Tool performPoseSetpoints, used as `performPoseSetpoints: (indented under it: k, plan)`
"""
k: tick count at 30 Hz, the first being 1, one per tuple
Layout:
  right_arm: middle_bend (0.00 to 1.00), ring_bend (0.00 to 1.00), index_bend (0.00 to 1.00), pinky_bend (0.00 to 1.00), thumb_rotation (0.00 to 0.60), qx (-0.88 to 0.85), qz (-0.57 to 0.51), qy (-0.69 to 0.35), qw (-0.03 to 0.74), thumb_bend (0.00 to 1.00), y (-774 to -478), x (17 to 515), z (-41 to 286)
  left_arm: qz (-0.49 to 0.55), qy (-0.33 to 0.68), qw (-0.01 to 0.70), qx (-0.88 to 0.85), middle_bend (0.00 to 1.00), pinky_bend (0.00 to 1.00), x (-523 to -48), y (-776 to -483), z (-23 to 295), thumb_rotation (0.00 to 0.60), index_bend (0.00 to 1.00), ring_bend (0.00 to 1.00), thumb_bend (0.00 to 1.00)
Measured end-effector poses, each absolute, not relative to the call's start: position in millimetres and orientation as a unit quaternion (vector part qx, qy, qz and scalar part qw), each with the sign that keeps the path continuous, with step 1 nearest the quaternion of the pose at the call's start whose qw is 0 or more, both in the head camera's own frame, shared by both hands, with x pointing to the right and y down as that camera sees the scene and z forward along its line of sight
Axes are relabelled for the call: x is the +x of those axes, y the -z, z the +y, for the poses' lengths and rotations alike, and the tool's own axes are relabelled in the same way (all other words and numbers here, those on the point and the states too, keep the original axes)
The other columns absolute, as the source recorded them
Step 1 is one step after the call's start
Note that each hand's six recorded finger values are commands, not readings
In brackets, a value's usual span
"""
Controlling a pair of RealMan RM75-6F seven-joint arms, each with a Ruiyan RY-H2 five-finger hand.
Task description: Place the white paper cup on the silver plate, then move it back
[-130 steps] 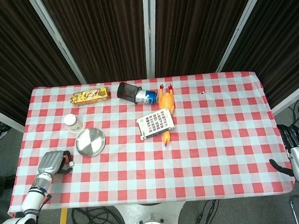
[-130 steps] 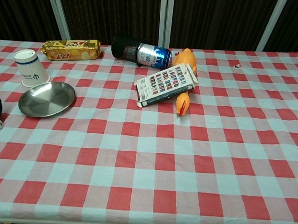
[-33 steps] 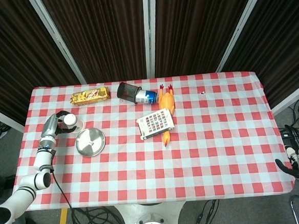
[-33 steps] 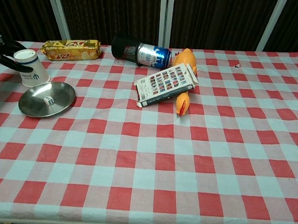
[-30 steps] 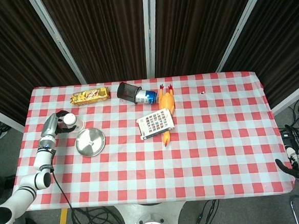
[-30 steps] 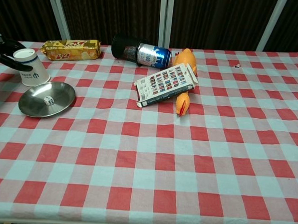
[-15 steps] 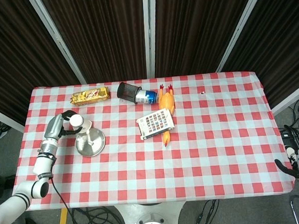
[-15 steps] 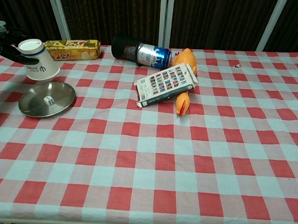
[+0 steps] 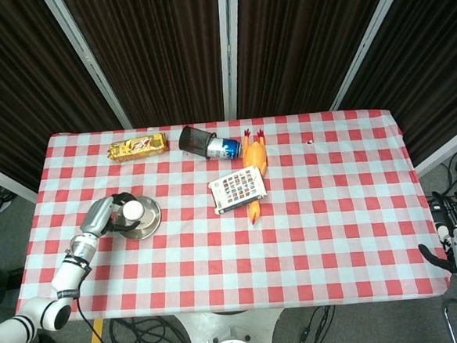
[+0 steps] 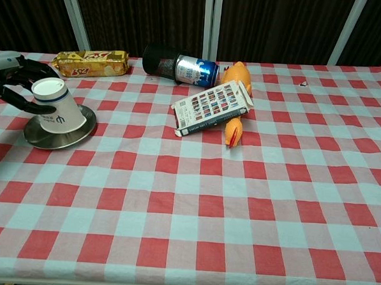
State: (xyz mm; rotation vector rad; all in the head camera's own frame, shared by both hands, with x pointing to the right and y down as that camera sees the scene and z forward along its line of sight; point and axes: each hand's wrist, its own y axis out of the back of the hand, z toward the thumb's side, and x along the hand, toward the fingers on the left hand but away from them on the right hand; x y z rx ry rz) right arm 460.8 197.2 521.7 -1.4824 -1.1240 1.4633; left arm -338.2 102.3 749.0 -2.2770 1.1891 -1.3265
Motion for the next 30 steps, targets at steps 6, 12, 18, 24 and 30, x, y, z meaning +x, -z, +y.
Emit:
performPoseSetpoints:
  k: [6,12,18,24,30]
  plan:
    - [0.13,0.0,0.04,0.0,0.6,-0.581,-0.439,-0.572,0.378,0.11,-521.5,460.4,197.2,0.399,0.463,0.13,-0.781,0.43,0.3,-332.8,-757.1,105.3,0.586,0.44,0.3,0.26]
    - [0.13,0.0,0.04,0.0,0.6,-0.579,-0.44,-0.572,0.378,0.11,-520.2,461.5,197.9,0.402,0.487,0.143,-0.762,0.43,0.29,-342.3,-769.2,101.6,0.588,0.44,0.3,0.26]
    - [0.13,0.0,0.04,0.0,0.6,-0.581,-0.44,-0.571,0.378,0.11,-520.7,460.8,198.2,0.443,0.495,0.13,-0.736,0.42,0.29,-358.9,-773.9,94.5,0.586,0.44,0.3,0.26]
    - [0.13,0.0,0.04,0.0,0.6,-0.583,-0.438,-0.571,0.377,0.11,-521.8,459.4,198.3,0.429,0.484,0.129,-0.751,0.42,0.29,-348.9,-771.6,104.7,0.585,0.44,0.3,0.26]
    - [0.13,0.0,0.04,0.0,0.6,-0.582,-0.438,-0.571,0.379,0.11,-520.2,460.0,198.2,0.4,0.462,0.117,-0.783,0.42,0.28,-328.6,-762.8,116.7,0.586,0.44,0.3,0.26]
